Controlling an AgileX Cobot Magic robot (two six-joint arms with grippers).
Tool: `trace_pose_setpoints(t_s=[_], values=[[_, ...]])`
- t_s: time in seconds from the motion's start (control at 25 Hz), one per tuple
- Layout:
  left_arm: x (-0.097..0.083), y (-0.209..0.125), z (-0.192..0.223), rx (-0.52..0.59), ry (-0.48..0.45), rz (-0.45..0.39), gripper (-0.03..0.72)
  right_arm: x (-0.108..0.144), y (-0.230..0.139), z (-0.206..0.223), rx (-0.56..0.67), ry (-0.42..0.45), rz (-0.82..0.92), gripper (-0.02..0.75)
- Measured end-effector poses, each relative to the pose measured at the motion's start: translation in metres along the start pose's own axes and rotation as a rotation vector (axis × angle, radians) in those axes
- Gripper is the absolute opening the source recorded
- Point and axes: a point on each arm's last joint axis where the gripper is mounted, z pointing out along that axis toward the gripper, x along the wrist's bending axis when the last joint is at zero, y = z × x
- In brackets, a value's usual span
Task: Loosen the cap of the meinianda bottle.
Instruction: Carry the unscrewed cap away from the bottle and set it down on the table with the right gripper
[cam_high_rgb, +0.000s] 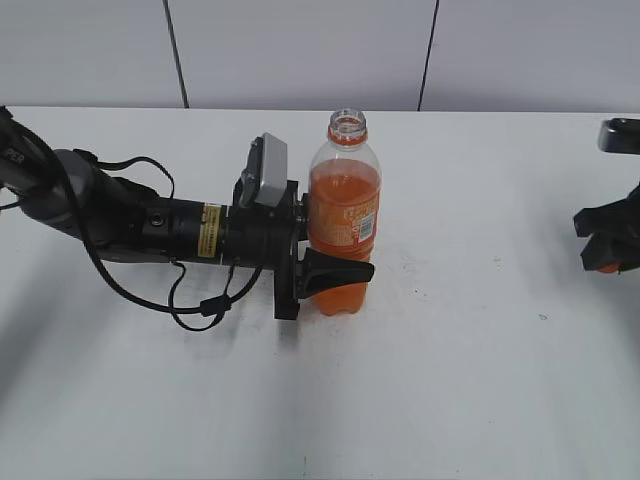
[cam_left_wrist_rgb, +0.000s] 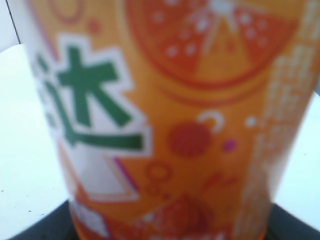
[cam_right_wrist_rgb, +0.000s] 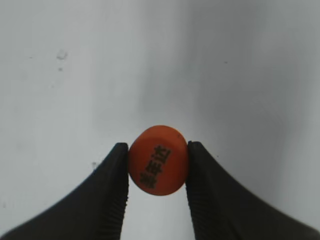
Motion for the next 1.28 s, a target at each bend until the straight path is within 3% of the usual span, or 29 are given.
trace_pose_setpoints(t_s=[0.2,0.64,0.76,0.92,1.28], values=[[0.0,0.0,0.0,0.0,0.001,0.0,0.392,-0.005,-0.006,0.015,-0.042,-0.029,0.017,0.269],[0.0,0.0,0.0,0.0,0.002,-0.002,0.392,-0.007,-0.013,0.043,0.024,-0.024,0.039,0.273],[0.0,0.0,0.0,0.001,0.002,-0.002,0.392,-0.006,-0.013,0.044,0.02,-0.015,0.065,0.349],[0.0,0.0,0.0,0.001,0.002,-0.002,0.392,-0.006,-0.014,0.043,0.034,-0.007,0.092,0.542],[0.0,0.0,0.0,0.001,0.005,-0.002,0.392,-0.004,-0.015,0.039,0.052,0.002,0.104,0.563]])
